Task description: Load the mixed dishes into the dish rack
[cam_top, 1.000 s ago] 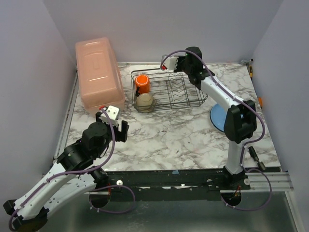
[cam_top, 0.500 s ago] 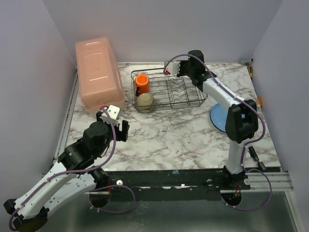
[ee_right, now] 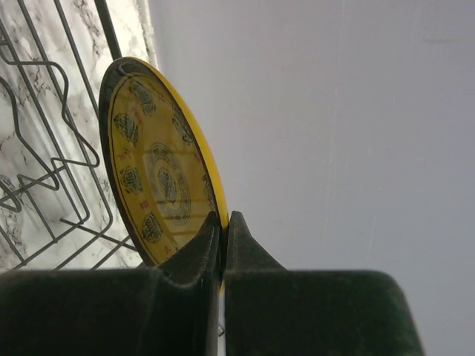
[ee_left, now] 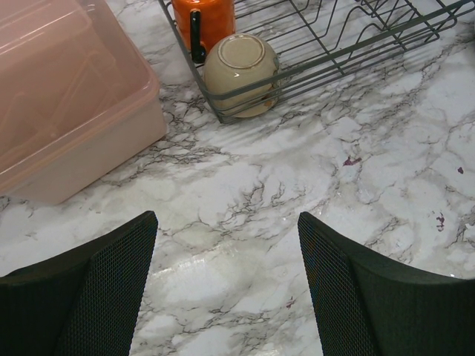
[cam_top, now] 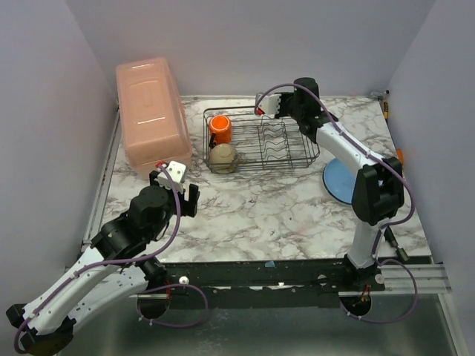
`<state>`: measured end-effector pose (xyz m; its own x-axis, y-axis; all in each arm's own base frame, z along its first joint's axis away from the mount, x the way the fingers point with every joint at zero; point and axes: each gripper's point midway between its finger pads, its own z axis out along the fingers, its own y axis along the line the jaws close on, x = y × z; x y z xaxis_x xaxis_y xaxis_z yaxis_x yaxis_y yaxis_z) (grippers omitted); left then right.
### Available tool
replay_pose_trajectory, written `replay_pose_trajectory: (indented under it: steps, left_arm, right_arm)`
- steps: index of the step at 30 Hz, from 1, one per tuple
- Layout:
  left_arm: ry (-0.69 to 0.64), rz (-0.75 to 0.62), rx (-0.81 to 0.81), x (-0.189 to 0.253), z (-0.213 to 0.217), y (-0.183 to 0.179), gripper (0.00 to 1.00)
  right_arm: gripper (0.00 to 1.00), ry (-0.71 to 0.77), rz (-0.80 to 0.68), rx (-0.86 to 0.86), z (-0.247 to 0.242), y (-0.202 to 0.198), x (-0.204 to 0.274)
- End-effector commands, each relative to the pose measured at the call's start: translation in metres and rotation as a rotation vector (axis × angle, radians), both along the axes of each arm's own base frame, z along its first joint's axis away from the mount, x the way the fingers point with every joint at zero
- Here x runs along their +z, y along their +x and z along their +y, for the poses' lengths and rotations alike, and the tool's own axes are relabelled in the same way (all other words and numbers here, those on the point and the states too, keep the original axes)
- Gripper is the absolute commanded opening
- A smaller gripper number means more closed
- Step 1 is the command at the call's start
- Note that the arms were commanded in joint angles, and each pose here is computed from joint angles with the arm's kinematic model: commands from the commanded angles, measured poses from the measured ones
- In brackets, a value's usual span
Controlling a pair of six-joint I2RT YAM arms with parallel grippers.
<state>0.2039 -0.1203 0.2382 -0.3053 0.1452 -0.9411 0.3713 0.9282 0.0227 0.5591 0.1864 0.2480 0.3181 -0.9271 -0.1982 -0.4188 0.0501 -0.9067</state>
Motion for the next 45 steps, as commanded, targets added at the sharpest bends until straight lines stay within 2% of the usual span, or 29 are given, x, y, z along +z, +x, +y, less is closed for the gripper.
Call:
replay_pose_trajectory:
  steps: [1, 7, 36, 37, 41, 45]
  left_arm:
    - [0.008, -0.003, -0.001, -0.002, -0.001, 0.002, 0.77]
    - [0.004, -0.004, -0.005, -0.001, -0.002, 0.001, 0.77]
    - [0.008, -0.005, -0.002, -0.002, -0.001, 0.001, 0.77]
    - [0.008, -0.004, -0.003, -0.002, -0.001, 0.001, 0.77]
    - [0.007, -0.003, -0.005, -0.002, -0.002, 0.001, 0.77]
    - [0.006, -0.004, -0.003, -0.002, -0.001, 0.001, 0.77]
  right_arm:
    - [0.0, 0.05, -0.098, 0.0, -0.003, -0.009, 0.051]
    - [0.0, 0.055, -0.04, 0.031, 0.002, -0.019, 0.033]
    - [0.0, 0.063, 0.086, 0.052, 0.017, -0.007, -0.031]
    - [0.02, 0.064, 0.086, 0.051, 0.019, -0.006, -0.032]
    - [0.33, 0.091, 0.053, 0.028, 0.024, -0.002, -0.03]
    - [0.57, 0.241, -0.017, -0.025, 0.027, 0.006, 0.001]
